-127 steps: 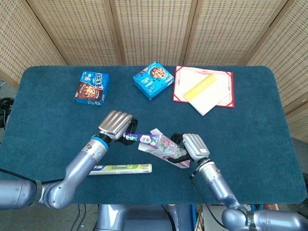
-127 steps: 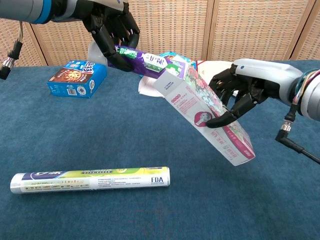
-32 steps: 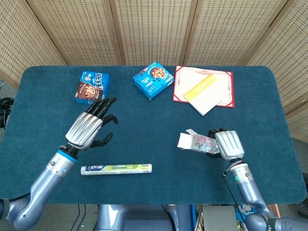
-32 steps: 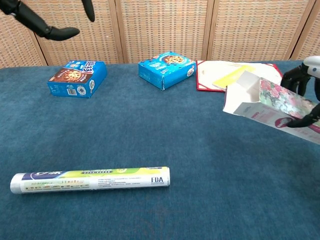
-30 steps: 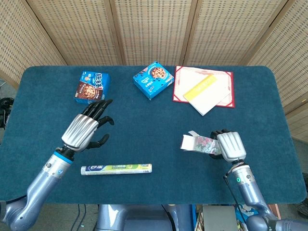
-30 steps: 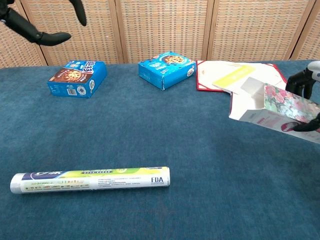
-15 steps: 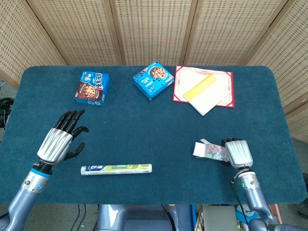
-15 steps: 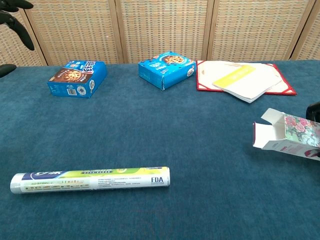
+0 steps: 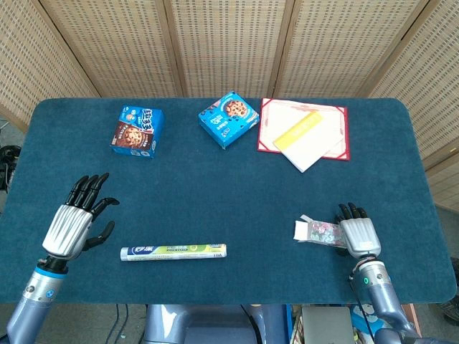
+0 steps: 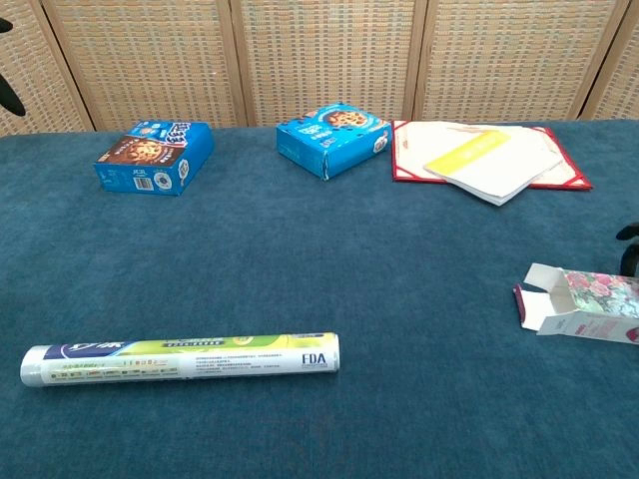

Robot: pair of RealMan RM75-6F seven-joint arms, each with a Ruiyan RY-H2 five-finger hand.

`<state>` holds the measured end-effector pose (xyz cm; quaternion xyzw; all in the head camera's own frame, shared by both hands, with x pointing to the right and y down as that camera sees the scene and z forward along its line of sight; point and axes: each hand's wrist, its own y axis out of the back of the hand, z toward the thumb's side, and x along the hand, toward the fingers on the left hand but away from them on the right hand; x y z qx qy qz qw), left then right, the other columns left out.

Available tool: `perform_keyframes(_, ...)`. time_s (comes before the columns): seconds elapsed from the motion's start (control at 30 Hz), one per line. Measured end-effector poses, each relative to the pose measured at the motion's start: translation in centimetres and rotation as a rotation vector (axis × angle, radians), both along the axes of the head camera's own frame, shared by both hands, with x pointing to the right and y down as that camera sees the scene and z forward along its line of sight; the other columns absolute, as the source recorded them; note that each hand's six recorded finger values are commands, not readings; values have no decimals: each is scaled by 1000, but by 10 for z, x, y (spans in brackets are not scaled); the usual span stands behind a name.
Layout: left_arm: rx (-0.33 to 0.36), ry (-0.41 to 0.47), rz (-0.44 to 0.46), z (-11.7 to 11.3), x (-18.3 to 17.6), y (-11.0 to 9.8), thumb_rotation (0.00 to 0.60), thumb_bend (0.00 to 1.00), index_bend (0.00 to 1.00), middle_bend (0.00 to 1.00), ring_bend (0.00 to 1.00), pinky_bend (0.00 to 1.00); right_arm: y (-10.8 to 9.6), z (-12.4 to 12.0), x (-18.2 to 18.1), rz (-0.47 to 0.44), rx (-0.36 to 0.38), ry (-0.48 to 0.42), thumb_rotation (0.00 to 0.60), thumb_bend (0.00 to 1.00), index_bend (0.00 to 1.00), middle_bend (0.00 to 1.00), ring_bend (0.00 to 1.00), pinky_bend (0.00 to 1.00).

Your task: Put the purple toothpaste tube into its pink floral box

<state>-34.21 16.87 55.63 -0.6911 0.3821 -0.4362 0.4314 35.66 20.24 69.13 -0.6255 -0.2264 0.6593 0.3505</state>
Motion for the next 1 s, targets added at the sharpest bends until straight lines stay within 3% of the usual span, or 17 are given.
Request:
perform_keyframes(0.13, 6, -5, -14, -1, -5, 1, 600, 402, 302, 0, 0, 0, 2, -2, 2, 11, -24, -5, 600, 119, 50, 0, 0, 0)
perform_keyframes(0.3, 15, -27, -35, -2, -14, 7, 600, 403, 275, 0, 0, 0, -1, -14, 4, 32, 15, -28, 600, 119, 47, 0, 0, 0)
perform_keyframes(0.6, -11, -118, -80, 9, -32, 33, 600, 400, 143, 0, 0, 0, -1, -55, 0, 7, 190, -137, 600, 118, 47, 0, 0, 0)
perform_keyframes(0.8, -35, -152, -119, 19, -47, 48, 600, 397, 125, 0, 0, 0, 11, -83, 15, 34, 309, -226, 600, 119, 47, 0, 0, 0)
perform_keyframes(1.0, -18, -166, -130, 16, -57, 51, 600, 397, 124, 0, 0, 0, 13, -103, 36, 47, 368, -214, 600, 118, 47, 0, 0, 0)
